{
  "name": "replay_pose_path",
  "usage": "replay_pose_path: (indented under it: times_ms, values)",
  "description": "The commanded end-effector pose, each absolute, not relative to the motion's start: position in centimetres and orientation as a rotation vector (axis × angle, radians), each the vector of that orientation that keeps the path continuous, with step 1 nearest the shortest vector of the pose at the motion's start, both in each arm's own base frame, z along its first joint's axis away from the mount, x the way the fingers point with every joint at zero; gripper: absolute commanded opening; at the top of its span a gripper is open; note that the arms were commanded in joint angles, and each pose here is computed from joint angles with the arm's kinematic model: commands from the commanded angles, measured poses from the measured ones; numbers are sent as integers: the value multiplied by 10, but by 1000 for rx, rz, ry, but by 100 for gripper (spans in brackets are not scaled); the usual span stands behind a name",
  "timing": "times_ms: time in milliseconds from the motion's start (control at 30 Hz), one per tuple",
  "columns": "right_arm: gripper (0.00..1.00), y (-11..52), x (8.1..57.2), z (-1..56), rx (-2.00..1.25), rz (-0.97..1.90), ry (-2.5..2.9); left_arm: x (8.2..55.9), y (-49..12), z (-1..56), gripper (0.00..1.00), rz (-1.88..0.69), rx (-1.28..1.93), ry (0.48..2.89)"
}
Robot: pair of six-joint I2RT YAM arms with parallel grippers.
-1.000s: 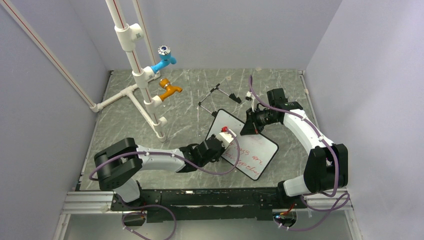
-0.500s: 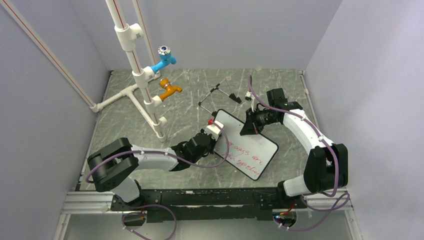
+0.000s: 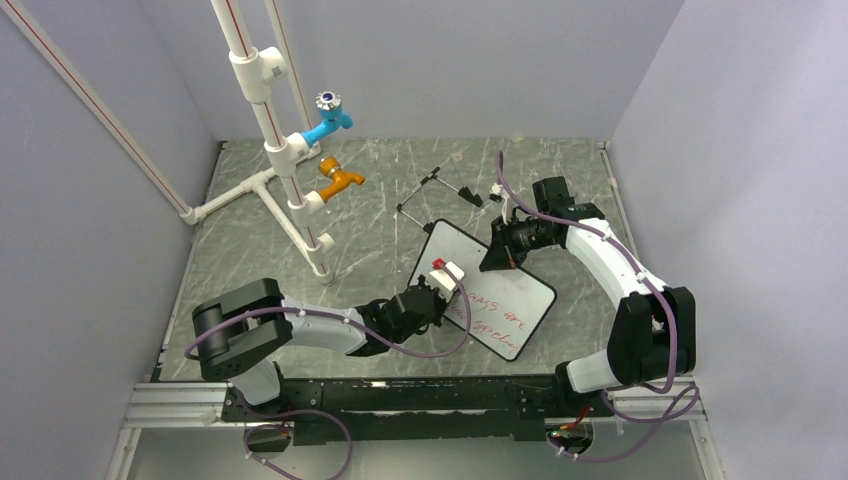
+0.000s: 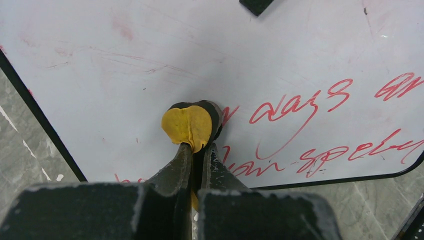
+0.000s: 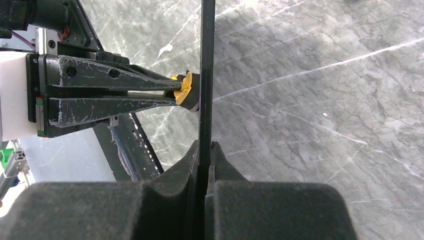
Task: Erase the whiteboard
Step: Erase the center of the board with the whiteboard.
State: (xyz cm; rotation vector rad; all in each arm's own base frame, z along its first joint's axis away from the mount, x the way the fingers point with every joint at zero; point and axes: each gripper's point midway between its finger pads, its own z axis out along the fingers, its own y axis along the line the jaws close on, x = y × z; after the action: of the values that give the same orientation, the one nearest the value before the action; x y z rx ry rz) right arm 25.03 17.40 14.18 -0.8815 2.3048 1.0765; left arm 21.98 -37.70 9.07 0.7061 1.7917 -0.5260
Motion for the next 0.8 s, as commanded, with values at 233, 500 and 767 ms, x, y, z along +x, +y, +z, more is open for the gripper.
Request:
replay_pose_path:
  times_ms: [233,500,767]
  values:
    - [0,185,247,138,-1069,1084,2170,247,-353,97,0,-274,593,1825]
    - [0,184,247,138,-1068,1077,2173,235,-357,77,0,-319,684,1876]
    - [0,185,247,138,-1071,1083,2172,203,-343,35,0,-380,748,1952]
